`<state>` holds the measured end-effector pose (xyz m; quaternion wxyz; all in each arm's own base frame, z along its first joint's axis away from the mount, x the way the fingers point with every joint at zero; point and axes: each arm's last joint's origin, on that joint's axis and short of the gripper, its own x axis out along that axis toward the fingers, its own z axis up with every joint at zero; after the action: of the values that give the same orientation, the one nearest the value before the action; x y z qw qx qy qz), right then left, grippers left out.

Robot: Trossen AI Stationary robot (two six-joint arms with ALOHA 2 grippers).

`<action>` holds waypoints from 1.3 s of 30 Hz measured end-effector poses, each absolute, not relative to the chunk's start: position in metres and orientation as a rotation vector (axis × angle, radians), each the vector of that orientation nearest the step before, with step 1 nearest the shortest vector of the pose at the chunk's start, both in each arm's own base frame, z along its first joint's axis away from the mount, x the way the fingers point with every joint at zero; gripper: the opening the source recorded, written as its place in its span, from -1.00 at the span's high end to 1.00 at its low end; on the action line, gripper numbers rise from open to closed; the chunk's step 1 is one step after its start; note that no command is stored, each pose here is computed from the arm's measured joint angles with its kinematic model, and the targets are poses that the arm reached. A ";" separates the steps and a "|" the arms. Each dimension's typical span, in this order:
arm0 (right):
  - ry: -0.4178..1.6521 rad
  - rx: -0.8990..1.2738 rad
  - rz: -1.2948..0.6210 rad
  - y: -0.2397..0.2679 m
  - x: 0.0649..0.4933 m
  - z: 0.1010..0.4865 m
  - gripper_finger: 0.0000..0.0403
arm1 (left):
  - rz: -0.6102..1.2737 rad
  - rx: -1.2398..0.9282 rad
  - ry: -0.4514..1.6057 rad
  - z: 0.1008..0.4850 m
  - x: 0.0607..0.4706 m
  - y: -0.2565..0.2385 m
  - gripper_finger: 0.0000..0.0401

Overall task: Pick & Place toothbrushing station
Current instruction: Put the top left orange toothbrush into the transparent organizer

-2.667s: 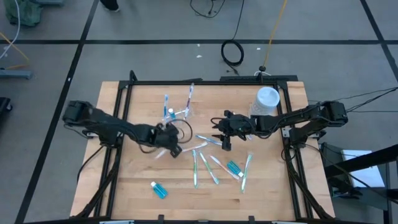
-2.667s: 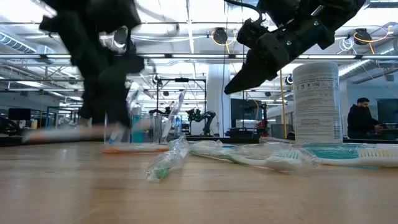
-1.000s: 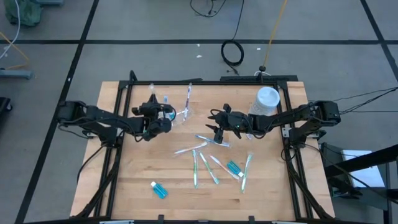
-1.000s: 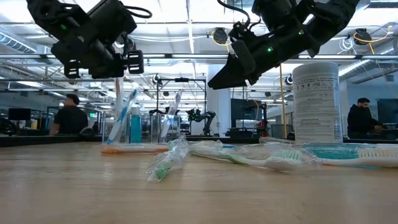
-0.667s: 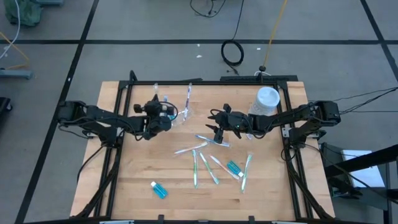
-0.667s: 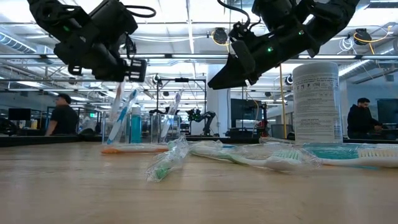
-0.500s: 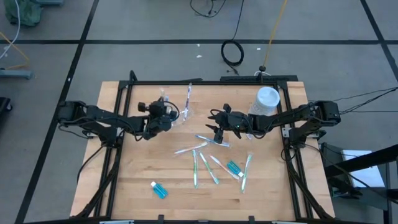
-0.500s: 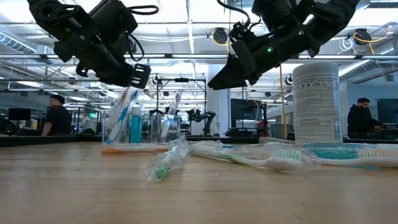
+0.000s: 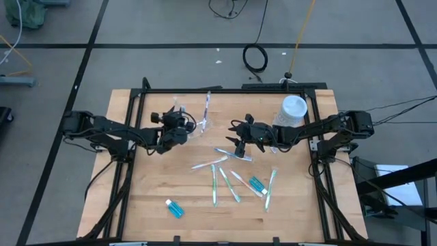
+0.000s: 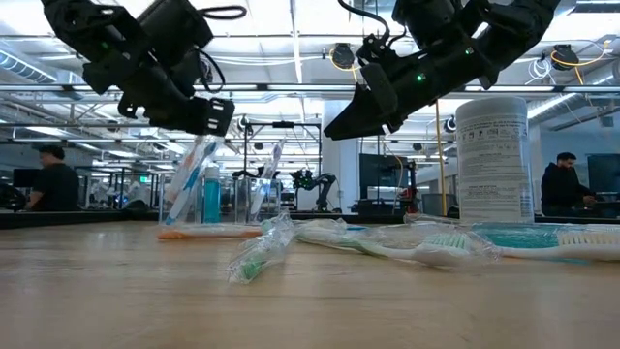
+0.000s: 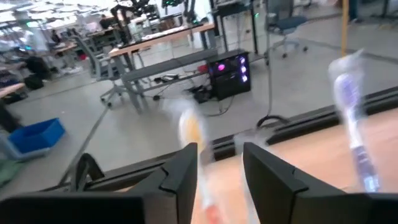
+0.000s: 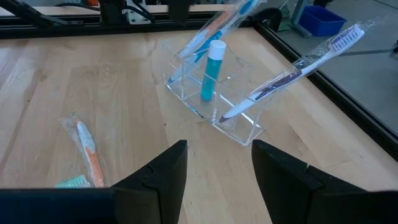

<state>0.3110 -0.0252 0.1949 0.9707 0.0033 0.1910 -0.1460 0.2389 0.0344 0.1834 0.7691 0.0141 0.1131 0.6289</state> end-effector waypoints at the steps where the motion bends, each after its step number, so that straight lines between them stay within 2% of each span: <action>1: 0.386 0.007 -0.295 -0.025 0.311 0.195 0.15 | 1.359 0.022 0.231 0.187 0.238 0.033 0.30; 10: 0.386 0.007 -0.295 -0.025 0.311 0.195 0.15 | 1.317 -0.016 0.174 0.214 0.227 0.030 0.27; 16: 0.383 0.029 -0.297 -0.025 0.311 0.195 0.15 | 1.248 -0.173 0.181 0.225 0.212 0.057 0.27; 20: 0.381 0.039 -0.299 -0.025 0.311 0.195 0.15 | 1.240 -0.412 0.295 0.213 0.191 0.094 0.27; 23: 0.381 0.035 -0.298 -0.025 0.311 0.195 0.15 | 1.271 -0.508 0.371 0.207 0.174 0.120 0.27; 32: 0.380 0.029 -0.299 -0.025 0.311 0.195 0.15 | 1.052 -0.565 0.461 0.195 0.156 0.172 0.27; 39: 0.379 0.030 -0.303 -0.027 0.311 0.195 0.15 | 0.938 -0.655 0.542 0.156 0.160 0.200 0.27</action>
<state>0.3110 -0.0267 0.1954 0.9706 0.0148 0.1875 -0.1502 0.1597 0.1998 0.1561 0.8062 -0.3062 0.2535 0.4382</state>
